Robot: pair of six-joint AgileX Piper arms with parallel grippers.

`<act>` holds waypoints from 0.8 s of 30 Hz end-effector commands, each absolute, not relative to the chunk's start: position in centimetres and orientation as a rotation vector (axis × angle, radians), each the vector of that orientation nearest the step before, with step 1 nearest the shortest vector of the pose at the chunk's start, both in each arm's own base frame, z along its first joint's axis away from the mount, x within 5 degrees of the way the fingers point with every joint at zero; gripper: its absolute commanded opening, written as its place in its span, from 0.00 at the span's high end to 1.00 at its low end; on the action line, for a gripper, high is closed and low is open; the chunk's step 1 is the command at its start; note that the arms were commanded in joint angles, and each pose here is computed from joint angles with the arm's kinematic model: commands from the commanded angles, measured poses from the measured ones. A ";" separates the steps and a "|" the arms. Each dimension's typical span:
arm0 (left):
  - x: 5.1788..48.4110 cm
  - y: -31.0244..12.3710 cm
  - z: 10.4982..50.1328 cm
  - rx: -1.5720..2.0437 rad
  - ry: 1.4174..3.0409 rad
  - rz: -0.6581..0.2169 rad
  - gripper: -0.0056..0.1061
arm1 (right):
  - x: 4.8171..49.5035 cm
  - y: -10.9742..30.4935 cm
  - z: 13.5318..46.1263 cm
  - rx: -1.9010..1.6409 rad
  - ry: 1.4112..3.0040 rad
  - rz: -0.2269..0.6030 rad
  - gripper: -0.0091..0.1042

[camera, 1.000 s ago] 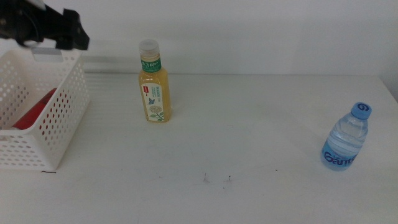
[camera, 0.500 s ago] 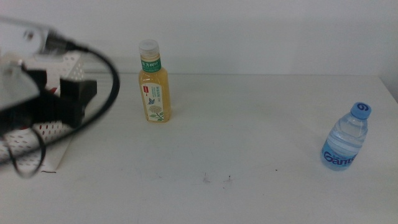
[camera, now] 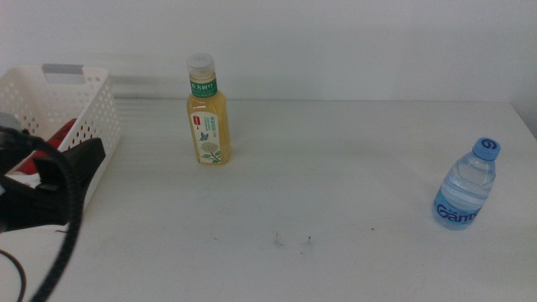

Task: Use arms to grab the bottles and put them into the dustbin to the left of the table.

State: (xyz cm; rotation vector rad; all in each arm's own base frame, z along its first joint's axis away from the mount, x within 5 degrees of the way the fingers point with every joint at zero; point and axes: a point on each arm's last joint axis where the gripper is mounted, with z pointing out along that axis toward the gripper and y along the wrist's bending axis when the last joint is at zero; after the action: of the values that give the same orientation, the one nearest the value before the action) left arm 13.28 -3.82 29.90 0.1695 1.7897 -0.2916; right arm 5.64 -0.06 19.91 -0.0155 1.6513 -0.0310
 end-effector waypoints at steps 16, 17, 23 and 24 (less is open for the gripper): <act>11.7 -5.0 24.7 0.242 1.600 -0.365 0.11 | 5.6 -0.1 19.9 -0.018 1.641 -0.048 0.25; 11.7 -5.1 24.7 0.256 1.599 -0.358 0.11 | 5.6 -0.1 19.9 -0.018 1.641 -0.048 0.25; 12.2 -5.3 24.0 0.290 1.646 -0.329 0.11 | 5.6 -0.1 19.9 -0.018 1.641 -0.048 0.25; 12.5 -5.4 23.8 0.286 1.654 -0.326 0.11 | 5.6 -0.1 19.9 -0.018 1.641 -0.048 0.25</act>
State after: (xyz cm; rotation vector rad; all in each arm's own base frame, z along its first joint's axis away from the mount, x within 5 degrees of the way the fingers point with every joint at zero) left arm 12.22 -5.26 24.14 0.2843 1.6441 -0.3267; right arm 5.64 -0.06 19.91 -0.0155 1.6513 -0.0310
